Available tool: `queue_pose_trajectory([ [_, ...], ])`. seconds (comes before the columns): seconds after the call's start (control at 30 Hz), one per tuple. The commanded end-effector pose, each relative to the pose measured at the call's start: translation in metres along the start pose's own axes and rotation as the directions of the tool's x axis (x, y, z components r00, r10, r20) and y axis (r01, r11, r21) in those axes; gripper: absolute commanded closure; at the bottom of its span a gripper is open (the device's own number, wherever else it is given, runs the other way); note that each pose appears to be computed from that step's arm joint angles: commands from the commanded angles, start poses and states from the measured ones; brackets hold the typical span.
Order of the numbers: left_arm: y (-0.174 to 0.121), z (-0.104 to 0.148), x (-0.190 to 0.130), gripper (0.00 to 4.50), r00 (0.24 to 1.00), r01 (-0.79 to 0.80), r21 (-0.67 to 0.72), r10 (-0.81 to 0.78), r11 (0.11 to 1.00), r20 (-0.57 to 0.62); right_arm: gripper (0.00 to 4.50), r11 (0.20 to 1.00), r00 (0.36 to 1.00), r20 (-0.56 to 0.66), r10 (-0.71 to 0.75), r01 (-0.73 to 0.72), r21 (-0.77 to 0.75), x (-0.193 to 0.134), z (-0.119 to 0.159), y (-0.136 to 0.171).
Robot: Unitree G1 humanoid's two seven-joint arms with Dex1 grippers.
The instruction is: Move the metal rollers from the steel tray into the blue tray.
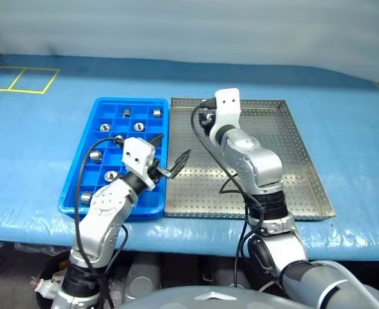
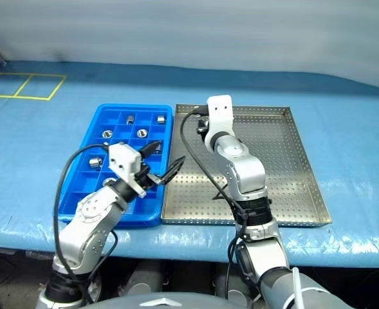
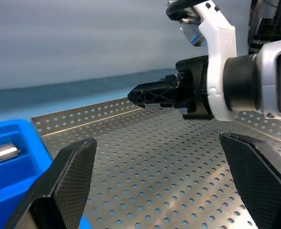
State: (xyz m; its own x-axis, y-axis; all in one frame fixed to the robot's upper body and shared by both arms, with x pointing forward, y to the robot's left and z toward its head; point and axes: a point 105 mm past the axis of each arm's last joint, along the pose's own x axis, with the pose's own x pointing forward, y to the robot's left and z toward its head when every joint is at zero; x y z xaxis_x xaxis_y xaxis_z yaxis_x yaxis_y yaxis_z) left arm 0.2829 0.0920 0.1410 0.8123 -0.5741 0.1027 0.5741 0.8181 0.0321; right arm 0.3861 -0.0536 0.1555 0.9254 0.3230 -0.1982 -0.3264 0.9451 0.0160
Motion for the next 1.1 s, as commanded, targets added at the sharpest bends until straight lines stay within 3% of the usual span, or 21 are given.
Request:
queue_pose_trajectory([
  [0.03,0.001,0.023,-0.016,0.00,0.996,0.019,0.052,-0.024,0.998,0.084,2.77,0.988,0.987,0.057,0.148,-0.144,-0.059,-0.007,0.019,0.025],
  [0.23,0.016,0.022,-0.049,0.00,0.999,-0.017,0.106,0.013,0.994,0.036,2.77,0.937,0.942,0.017,0.336,-0.333,-0.105,-0.014,0.014,0.056],
  [0.5,0.034,0.019,-0.085,0.00,0.983,-0.180,0.125,0.182,0.976,-0.002,2.77,0.824,0.840,-0.085,0.536,-0.543,-0.160,-0.027,-0.010,0.093],
  [1.1,0.021,0.004,-0.115,0.00,0.973,-0.205,0.040,0.208,0.978,-0.102,2.77,0.707,0.711,-0.227,0.666,-0.698,-0.112,-0.055,-0.055,0.123],
])
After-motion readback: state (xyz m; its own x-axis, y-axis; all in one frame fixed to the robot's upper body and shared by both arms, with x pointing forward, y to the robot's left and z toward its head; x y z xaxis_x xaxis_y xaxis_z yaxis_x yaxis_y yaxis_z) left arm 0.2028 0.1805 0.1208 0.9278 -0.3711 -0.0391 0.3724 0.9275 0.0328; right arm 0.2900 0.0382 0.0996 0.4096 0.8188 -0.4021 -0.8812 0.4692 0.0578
